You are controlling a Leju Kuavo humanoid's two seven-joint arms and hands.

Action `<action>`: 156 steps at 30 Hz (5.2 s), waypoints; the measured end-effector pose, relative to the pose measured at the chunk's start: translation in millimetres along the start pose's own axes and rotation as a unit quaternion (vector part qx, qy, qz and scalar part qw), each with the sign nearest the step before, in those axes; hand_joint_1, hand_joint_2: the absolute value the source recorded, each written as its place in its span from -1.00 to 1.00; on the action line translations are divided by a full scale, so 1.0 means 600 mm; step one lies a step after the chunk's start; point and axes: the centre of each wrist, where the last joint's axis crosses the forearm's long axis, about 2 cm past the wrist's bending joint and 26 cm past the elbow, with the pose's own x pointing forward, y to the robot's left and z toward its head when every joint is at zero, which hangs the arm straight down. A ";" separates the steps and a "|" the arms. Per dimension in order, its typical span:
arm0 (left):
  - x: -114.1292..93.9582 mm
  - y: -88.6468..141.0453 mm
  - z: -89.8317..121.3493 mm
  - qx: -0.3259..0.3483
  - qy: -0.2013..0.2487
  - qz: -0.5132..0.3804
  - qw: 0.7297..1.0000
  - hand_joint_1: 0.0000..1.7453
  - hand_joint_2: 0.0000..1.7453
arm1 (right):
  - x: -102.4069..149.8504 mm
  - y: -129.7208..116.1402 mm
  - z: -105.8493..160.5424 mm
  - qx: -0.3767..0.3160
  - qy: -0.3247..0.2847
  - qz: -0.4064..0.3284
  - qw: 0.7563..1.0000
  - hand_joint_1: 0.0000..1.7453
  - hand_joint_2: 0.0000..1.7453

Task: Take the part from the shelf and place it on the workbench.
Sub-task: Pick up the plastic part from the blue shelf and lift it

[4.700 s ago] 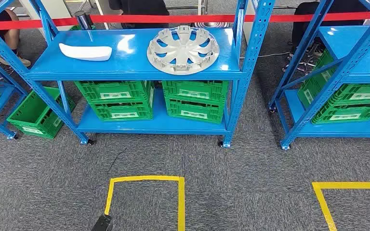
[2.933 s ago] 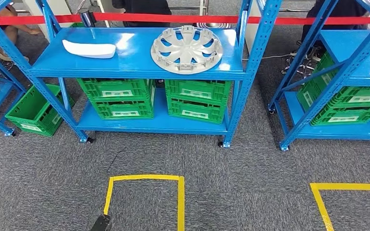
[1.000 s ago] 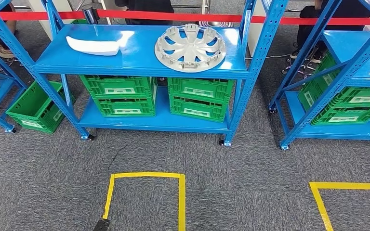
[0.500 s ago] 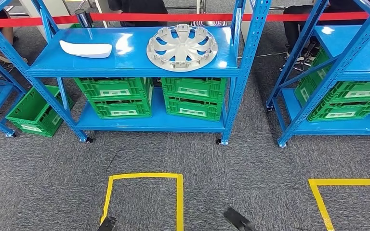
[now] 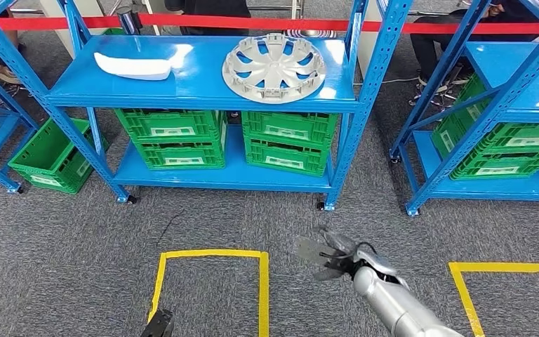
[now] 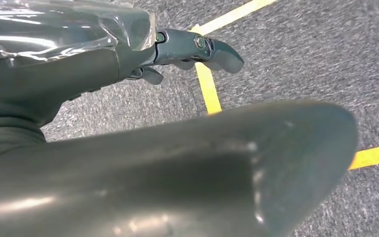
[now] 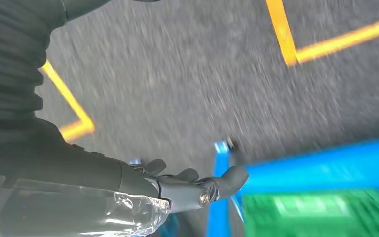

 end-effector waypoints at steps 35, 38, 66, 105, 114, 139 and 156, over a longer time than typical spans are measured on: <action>0.013 0.010 -0.004 0.004 0.002 -0.011 1.000 -1.00 -1.00 | 0.294 -0.307 -0.094 -0.120 -0.103 0.193 0.968 -1.00 1.00; 0.014 0.012 -0.005 0.002 0.001 -0.012 1.000 -1.00 -1.00 | 0.293 -0.308 -0.095 -0.118 -0.100 0.194 0.969 -1.00 1.00; 0.008 0.048 -0.008 -0.034 -0.033 -0.025 0.999 -1.00 -1.00 | 0.325 -0.321 -0.082 -0.140 -0.188 0.214 0.948 -1.00 1.00; -0.006 0.036 -0.003 -0.031 -0.024 -0.024 0.999 -1.00 -1.00 | 0.303 -0.270 -0.088 -0.115 -0.176 0.197 0.958 -1.00 1.00; -0.010 0.043 -0.003 -0.024 -0.025 -0.022 0.999 -1.00 -1.00 | 0.318 -0.278 -0.088 -0.121 -0.182 0.195 0.956 -1.00 1.00; -0.010 0.042 -0.003 -0.060 -0.039 -0.051 0.996 -1.00 -1.00 | 0.294 -0.255 -0.092 -0.106 -0.170 0.190 0.961 -1.00 1.00; -0.002 0.047 -0.005 -0.058 -0.047 -0.057 0.996 -1.00 -1.00 | 0.325 -0.258 -0.091 -0.098 -0.195 0.192 0.957 -1.00 1.00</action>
